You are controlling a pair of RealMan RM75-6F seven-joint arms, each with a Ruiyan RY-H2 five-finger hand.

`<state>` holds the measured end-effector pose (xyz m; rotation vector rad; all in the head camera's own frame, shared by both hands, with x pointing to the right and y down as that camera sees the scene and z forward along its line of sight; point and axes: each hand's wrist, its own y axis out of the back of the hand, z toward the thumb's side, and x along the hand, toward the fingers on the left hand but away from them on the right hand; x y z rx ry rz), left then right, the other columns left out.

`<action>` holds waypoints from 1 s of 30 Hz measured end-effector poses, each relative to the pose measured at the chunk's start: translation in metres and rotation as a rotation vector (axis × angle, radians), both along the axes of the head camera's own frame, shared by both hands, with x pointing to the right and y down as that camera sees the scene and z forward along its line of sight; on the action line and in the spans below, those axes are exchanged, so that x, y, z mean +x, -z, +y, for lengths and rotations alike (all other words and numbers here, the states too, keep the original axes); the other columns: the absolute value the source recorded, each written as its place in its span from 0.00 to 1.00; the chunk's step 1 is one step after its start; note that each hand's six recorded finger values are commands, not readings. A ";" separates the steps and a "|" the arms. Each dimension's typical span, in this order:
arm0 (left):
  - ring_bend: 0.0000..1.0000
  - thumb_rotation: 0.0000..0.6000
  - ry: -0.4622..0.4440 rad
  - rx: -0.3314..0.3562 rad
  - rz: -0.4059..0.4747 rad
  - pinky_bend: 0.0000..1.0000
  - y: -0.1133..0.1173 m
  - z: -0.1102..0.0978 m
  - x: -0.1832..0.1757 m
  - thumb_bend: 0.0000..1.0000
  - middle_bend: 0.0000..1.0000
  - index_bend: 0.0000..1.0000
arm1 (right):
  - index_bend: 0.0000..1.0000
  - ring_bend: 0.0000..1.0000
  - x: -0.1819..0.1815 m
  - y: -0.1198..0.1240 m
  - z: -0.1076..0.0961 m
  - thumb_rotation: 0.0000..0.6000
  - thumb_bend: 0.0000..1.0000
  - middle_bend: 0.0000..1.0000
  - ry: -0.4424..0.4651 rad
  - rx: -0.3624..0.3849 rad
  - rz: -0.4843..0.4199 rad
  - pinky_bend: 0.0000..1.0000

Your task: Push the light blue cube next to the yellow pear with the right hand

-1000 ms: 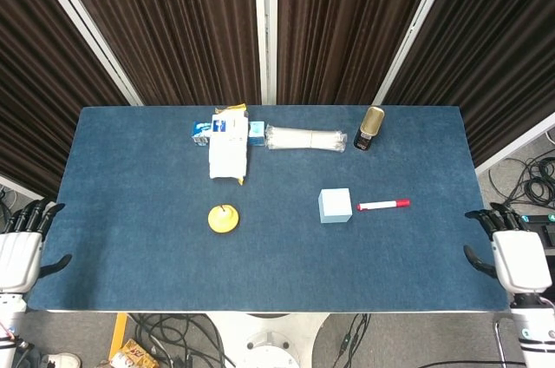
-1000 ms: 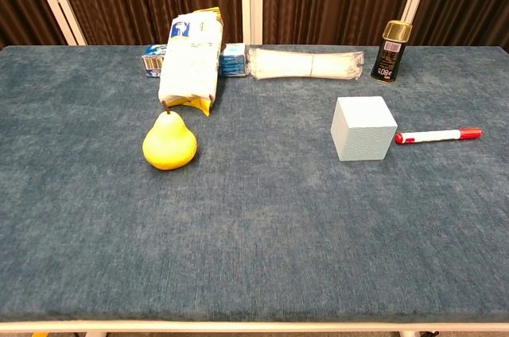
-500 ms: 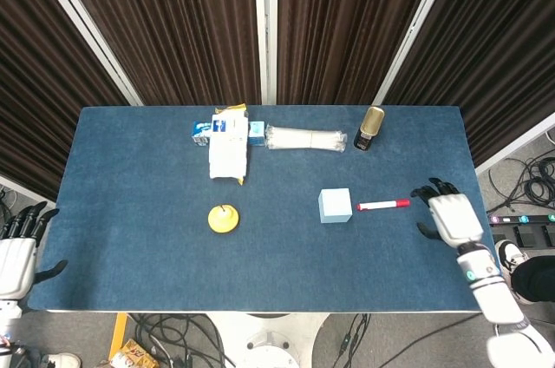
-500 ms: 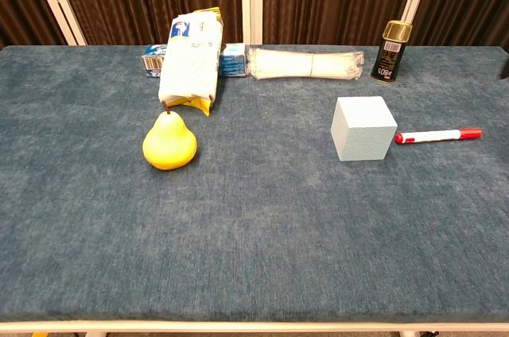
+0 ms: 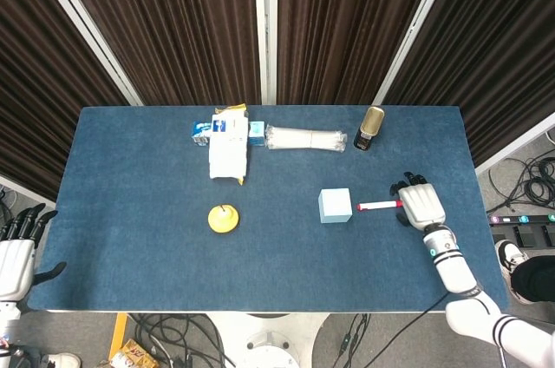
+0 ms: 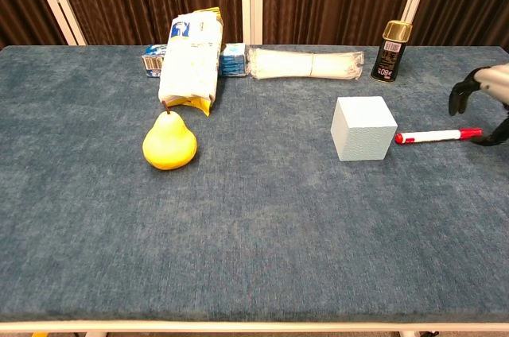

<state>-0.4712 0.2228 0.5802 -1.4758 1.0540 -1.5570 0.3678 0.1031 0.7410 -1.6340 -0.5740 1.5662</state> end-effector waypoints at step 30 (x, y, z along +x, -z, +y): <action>0.12 1.00 0.023 -0.005 0.007 0.18 -0.004 0.004 -0.008 0.10 0.20 0.22 | 0.58 0.18 -0.019 -0.034 -0.007 1.00 0.34 0.53 0.006 -0.023 0.006 0.21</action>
